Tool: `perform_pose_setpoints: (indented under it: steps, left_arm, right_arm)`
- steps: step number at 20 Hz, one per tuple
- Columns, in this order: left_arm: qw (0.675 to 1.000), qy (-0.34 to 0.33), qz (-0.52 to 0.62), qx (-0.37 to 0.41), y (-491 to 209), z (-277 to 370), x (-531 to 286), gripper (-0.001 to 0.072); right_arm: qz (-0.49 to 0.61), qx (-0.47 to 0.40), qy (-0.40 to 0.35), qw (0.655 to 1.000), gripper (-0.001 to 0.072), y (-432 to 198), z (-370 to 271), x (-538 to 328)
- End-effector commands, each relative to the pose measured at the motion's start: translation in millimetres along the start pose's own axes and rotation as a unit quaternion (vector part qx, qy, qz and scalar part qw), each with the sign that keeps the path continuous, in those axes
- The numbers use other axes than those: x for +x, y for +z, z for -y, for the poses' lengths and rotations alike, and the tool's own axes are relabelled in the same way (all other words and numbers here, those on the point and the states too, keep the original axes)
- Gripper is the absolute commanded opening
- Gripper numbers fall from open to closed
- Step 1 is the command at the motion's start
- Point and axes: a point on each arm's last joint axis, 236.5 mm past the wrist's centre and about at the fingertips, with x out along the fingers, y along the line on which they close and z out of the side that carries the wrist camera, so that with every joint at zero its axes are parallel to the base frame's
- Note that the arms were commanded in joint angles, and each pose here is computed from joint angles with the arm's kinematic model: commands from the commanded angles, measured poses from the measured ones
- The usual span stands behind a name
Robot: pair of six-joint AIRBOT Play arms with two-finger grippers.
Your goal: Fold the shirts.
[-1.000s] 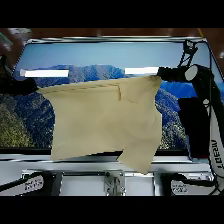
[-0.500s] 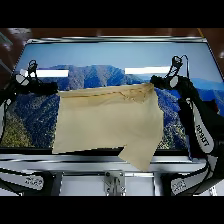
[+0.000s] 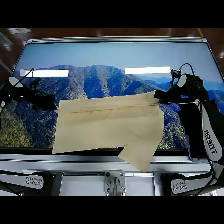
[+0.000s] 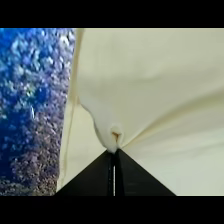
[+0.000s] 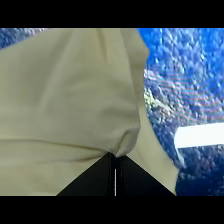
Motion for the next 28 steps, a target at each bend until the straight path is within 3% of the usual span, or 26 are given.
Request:
perform_pose_setpoints:
  steps: [1,4,5,6,7,8,9,11,13,14,17,21,28]
  left_arm:
    - [0.997,-0.001,-0.073,-0.023,-42.8,-9.2,17.6,0.0037]
    - [0.998,-0.001,-0.060,-0.036,-38.8,-11.2,20.8,0.0037]
    - [0.998,-0.002,-0.055,-0.035,-34.6,-9.4,17.9,0.0039]
    - [0.998,-0.002,-0.050,-0.034,-30.6,-7.7,13.4,0.0077]
    - [0.998,-0.004,-0.050,-0.031,-27.2,-5.6,5.1,0.0239]
    - [0.999,-0.002,-0.047,-0.027,-23.4,-6.8,-5.3,0.0426]
    - [0.999,0.000,-0.040,-0.024,-20.4,-10.3,-19.7,0.0473]
    - [0.999,-0.003,-0.022,-0.036,-23.5,-23.2,-50.6,0.0473]
    - [0.998,-0.011,-0.032,-0.049,-51.3,-41.8,-70.8,0.0482]
    - [0.997,-0.018,-0.045,-0.064,-74.5,-52.1,-72.0,0.0553]
    - [0.989,-0.048,-0.072,-0.118,-148.0,-74.4,-45.0,0.0597]
    - [0.978,-0.113,-0.076,-0.156,-203.7,-67.2,-10.2,0.0597]
    - [0.977,-0.084,-0.060,-0.184,-214.4,-72.6,35.2,0.0598]
  right_arm:
    - [-0.074,0.023,0.001,0.997,0.0056,-37.8,3.2,14.6]
    - [-0.074,0.038,0.029,0.996,0.0059,-36.9,-10.5,15.5]
    - [-0.075,0.046,0.046,0.995,0.0151,-36.9,-18.9,14.4]
    - [-0.074,0.047,0.062,0.994,0.0415,-36.2,-26.7,11.4]
    - [-0.071,0.028,0.068,0.995,0.0605,-35.5,-29.5,5.6]
    - [-0.076,-0.002,0.065,0.995,0.0623,-38.7,-28.7,-7.6]
    - [-0.080,-0.031,0.041,0.995,0.0622,-42.3,-18.3,-23.5]
    - [-0.074,-0.068,-0.075,0.992,0.0622,-45.2,36.7,-66.0]
    - [-0.064,-0.046,-0.129,0.989,0.0622,-52.1,82.1,-102.8]
    - [-0.059,-0.016,-0.117,0.991,0.0622,-61.1,96.9,-112.7]
    - [-0.063,0.060,-0.037,0.995,0.0622,-101.6,118.6,-117.0]
    - [-0.075,0.122,0.032,0.989,0.0623,-144.4,126.5,-108.5]
    - [-0.020,0.142,0.057,0.988,0.0623,-120.2,121.5,-102.2]
